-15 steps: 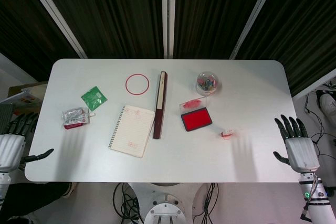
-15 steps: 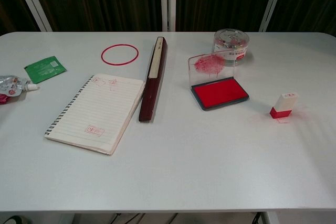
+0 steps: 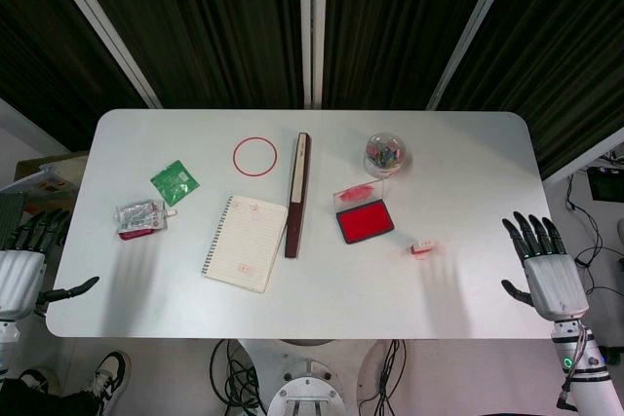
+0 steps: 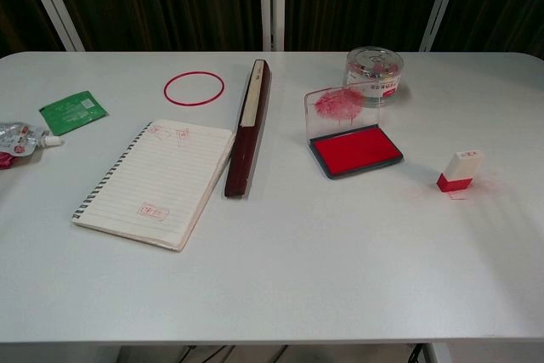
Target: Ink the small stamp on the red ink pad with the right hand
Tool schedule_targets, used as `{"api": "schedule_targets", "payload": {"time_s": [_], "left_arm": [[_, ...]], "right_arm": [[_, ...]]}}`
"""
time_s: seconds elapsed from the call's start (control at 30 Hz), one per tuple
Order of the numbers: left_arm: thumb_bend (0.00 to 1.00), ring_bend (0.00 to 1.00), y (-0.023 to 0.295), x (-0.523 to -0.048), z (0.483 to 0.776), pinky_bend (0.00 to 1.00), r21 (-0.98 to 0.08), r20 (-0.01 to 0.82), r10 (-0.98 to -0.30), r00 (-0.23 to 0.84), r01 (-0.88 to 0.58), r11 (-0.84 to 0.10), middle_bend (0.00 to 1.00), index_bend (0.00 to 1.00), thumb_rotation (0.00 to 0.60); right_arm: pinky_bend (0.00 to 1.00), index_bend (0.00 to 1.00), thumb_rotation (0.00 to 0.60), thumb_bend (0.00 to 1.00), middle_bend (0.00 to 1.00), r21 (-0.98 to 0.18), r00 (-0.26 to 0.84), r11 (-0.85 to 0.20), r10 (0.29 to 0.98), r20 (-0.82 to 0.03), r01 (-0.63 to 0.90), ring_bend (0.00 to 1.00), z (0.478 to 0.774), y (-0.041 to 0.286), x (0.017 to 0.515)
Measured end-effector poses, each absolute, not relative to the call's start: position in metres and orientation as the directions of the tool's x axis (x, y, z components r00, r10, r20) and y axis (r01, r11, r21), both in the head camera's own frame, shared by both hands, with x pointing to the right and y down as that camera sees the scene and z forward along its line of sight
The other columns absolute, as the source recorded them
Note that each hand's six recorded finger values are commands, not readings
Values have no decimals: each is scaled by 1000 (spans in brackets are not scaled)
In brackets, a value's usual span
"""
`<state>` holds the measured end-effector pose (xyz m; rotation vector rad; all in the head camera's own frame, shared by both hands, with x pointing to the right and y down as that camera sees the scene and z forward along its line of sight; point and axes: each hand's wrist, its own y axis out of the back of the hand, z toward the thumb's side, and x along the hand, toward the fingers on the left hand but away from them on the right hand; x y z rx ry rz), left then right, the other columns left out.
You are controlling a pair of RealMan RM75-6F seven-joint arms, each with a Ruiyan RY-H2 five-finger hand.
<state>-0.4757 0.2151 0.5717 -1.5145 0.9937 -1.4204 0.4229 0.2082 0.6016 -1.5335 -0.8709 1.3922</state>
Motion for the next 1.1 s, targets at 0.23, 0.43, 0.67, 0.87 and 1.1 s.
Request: {"api": "schedule_targets", "payload": {"time_s": [0.23, 0.43, 0.67, 0.87, 1.1], "left_arm": [[67, 79, 216, -479, 574, 190, -932, 361, -932, 44, -16, -362, 76, 34, 250], [67, 79, 218, -483, 578, 190, -929, 369, -928, 38, -22, -370, 76, 34, 246], [67, 79, 218, -486, 579, 190, -927, 373, -927, 38, -28, -374, 77, 34, 248], [67, 79, 220, -489, 582, 190, -924, 379, -925, 35, -36, -381, 77, 34, 248], [67, 79, 218, -489, 582, 190, -923, 382, -923, 41, -33, -384, 76, 34, 247]], "right_arm": [[0, 0, 600, 48, 0, -916, 151, -392, 904, -401, -86, 0, 604, 203, 413], [242, 0, 600, 48, 1, -912, 175, -392, 896, -409, -123, 171, 608, 197, 402], [1000, 0, 600, 48, 100, -898, 192, -416, 879, -437, -142, 799, 616, 191, 389], [1000, 0, 600, 51, 75, -876, 220, -429, 853, -473, -221, 819, 636, 185, 371], [1000, 0, 600, 58, 81, -835, 249, -484, 802, -542, -260, 824, 668, 179, 344]]}}
